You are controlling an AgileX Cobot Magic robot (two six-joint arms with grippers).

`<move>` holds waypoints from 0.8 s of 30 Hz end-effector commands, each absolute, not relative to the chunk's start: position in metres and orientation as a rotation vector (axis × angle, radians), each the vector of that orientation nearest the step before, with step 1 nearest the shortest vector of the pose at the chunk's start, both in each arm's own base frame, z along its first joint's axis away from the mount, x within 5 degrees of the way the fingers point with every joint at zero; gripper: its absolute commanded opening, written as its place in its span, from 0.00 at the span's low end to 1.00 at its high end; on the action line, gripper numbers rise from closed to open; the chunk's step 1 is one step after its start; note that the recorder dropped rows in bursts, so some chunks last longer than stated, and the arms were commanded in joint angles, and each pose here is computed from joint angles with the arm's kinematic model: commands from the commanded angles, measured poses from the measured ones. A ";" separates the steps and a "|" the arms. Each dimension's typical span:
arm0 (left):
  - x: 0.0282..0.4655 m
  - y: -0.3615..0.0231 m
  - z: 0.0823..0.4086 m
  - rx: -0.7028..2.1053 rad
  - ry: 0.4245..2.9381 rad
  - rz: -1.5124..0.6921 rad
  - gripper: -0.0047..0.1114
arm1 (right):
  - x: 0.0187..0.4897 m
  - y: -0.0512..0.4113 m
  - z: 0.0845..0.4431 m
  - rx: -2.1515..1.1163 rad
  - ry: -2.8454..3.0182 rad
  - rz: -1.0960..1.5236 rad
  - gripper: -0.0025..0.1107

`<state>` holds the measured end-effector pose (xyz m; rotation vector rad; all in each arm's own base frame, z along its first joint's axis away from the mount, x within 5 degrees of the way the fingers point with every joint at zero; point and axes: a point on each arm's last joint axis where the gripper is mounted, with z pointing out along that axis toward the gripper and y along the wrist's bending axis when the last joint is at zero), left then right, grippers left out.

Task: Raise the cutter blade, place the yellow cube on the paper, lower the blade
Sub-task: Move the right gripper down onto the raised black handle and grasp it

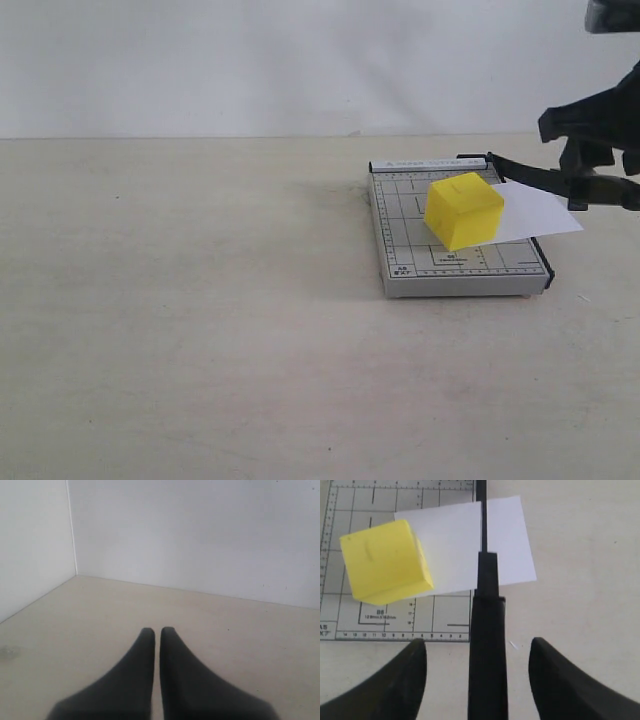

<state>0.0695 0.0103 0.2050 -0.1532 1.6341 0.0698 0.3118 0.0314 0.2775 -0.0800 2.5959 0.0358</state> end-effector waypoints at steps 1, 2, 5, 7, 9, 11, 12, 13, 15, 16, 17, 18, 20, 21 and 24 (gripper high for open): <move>0.070 0.010 0.203 -0.144 1.640 0.070 0.08 | 0.307 0.029 0.257 -0.074 2.627 0.024 0.45; 0.070 0.010 0.203 -0.144 1.640 0.070 0.08 | 0.306 0.029 0.255 -0.071 2.630 0.028 0.40; 0.070 0.010 0.203 -0.144 1.640 0.070 0.08 | 0.303 0.030 0.250 -0.070 2.639 0.038 0.23; 0.070 0.010 0.203 -0.144 1.640 0.070 0.08 | 0.304 0.030 0.250 -0.070 2.634 0.039 0.11; 0.070 0.010 0.203 -0.144 1.640 0.070 0.08 | 0.304 0.030 0.250 -0.070 2.628 0.039 0.02; 0.070 0.010 0.203 -0.144 1.640 0.070 0.08 | 0.304 0.030 0.250 -0.070 2.628 0.039 0.02; 0.070 0.010 0.203 -0.144 1.640 0.070 0.08 | 0.304 0.030 0.250 -0.070 2.626 0.040 0.02; 0.070 0.010 0.203 -0.144 1.640 0.070 0.08 | 0.304 0.030 0.250 -0.070 2.626 0.040 0.02; 0.070 0.010 0.203 -0.144 1.640 0.070 0.08 | 0.305 0.030 0.250 -0.068 2.628 0.042 0.02; 0.070 0.010 0.203 -0.144 1.640 0.070 0.08 | 0.305 0.030 0.250 -0.066 2.628 0.045 0.02; 0.070 0.010 0.203 -0.144 1.640 0.070 0.08 | 0.305 0.030 0.247 -0.067 2.637 0.045 0.02; 0.070 0.010 0.203 -0.144 1.640 0.070 0.08 | 0.306 0.031 0.245 -0.062 2.647 0.051 0.02; 0.070 0.010 0.203 -0.144 1.640 0.070 0.08 | 0.308 0.032 0.239 -0.070 2.675 0.058 0.02; 0.070 0.010 0.203 -0.144 1.640 0.070 0.08 | 0.309 0.032 0.235 -0.075 2.688 0.063 0.02; 0.070 0.010 0.203 -0.144 1.640 0.070 0.08 | 0.308 0.034 0.222 -0.082 2.721 0.092 0.02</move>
